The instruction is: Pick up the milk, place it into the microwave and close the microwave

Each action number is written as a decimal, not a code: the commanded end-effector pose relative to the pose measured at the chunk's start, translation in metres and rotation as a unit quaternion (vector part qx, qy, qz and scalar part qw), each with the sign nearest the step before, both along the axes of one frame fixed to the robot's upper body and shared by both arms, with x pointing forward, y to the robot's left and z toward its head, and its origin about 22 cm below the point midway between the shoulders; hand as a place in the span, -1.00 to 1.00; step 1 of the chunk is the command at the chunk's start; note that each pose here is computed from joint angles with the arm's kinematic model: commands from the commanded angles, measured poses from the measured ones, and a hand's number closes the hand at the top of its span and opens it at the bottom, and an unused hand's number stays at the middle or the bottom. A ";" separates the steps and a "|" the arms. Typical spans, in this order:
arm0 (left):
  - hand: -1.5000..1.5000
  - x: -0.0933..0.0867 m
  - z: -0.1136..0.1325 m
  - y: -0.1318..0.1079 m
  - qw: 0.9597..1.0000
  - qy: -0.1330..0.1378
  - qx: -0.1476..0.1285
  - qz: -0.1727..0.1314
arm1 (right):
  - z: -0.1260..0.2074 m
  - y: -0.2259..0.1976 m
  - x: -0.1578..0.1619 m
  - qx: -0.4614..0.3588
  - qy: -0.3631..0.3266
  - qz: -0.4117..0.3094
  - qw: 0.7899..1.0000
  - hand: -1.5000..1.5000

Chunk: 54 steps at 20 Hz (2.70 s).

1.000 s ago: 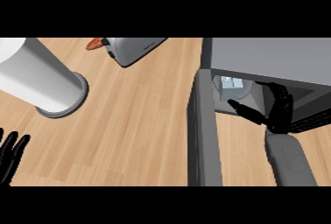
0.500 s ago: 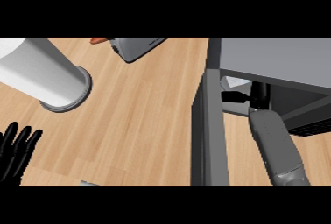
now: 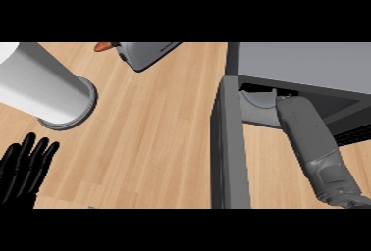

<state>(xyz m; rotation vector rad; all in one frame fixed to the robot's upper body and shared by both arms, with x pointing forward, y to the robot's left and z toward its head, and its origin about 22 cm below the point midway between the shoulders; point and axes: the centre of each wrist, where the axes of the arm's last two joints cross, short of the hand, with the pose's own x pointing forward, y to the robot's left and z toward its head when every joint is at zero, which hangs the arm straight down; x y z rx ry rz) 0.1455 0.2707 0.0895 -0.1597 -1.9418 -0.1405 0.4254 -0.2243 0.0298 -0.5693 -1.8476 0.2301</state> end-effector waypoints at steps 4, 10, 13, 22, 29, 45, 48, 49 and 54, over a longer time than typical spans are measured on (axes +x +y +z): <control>-1.00 -0.002 -0.002 -0.013 1.000 0.001 -0.010 -0.005 | 0.013 -0.008 0.013 0.026 0.026 0.003 0.999 -1.00; -1.00 0.008 -0.005 -0.023 1.000 -0.006 -0.006 0.009 | 0.011 -0.003 0.015 0.044 0.021 0.043 0.998 -1.00; -1.00 0.001 -0.003 -0.026 1.000 0.004 -0.005 0.004 | 0.002 0.000 0.012 0.054 0.016 0.036 0.998 -1.00; -1.00 0.009 -0.012 -0.042 1.000 0.022 -0.003 -0.019 | -0.035 -0.005 -0.008 0.113 0.030 0.085 0.989 -1.00; -1.00 0.028 -0.031 -0.041 0.997 0.043 0.005 -0.063 | -0.068 0.005 -0.028 0.157 0.027 0.128 0.979 -1.00; 1.00 0.067 -0.060 -0.088 0.982 0.073 0.093 -0.148 | -0.121 -0.020 -0.088 0.189 0.027 0.167 0.967 -1.00; 1.00 0.076 -0.067 -0.101 0.971 0.085 0.148 -0.169 | -0.119 -0.033 -0.096 0.176 0.029 0.171 0.969 -1.00; 1.00 0.073 -0.073 -0.117 0.964 0.096 0.151 -0.197 | -0.127 -0.048 -0.108 0.174 0.030 0.173 0.969 -1.00; 1.00 0.089 -0.082 -0.138 0.951 0.117 0.165 -0.234 | -0.122 -0.056 -0.135 0.167 0.025 0.183 0.969 -1.00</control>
